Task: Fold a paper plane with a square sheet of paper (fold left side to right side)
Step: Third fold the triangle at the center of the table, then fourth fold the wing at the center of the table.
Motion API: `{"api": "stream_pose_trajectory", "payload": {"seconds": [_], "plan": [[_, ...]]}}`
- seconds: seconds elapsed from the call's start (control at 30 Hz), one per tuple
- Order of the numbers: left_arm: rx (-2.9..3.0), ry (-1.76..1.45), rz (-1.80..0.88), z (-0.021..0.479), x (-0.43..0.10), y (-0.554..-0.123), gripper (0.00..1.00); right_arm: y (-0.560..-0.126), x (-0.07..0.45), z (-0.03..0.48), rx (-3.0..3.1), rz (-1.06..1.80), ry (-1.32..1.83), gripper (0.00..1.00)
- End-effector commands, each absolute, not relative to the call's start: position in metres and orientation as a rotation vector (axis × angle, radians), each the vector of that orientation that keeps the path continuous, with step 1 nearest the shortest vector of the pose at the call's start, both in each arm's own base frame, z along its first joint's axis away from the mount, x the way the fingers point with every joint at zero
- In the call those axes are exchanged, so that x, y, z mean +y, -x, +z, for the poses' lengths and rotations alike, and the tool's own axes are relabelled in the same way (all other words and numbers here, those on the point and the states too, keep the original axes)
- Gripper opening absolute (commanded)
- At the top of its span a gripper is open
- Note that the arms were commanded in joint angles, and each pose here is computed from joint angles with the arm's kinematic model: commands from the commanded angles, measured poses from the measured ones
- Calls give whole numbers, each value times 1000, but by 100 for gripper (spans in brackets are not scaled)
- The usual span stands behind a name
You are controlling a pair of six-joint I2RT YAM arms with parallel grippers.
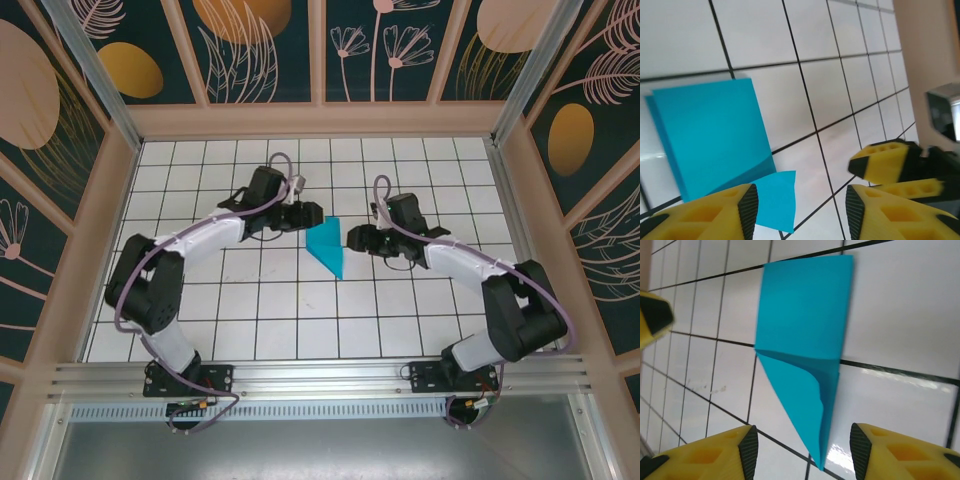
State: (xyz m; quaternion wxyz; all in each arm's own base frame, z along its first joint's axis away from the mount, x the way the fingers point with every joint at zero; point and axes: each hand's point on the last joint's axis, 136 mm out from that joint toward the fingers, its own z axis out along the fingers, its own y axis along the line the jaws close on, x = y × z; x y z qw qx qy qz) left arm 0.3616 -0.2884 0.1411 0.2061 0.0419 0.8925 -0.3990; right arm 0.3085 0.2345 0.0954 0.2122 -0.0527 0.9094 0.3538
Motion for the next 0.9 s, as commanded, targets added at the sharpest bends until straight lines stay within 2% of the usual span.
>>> {"api": "stream_pose_trajectory", "payload": {"seconds": [0.0, 0.33, 0.87], "plan": [[2538, -27, -1081, 118, -267, -354, 54, -321, 253, 93, 2463, 1049, 298, 54], [2620, 44, -1182, 67, -276, -348, 54, -329, 260, 57, 2558, 1057, 284, 45], [2662, 40, -1270, 42, -296, -351, 48, -329, 260, 40, 2629, 1010, 274, 29]]}}
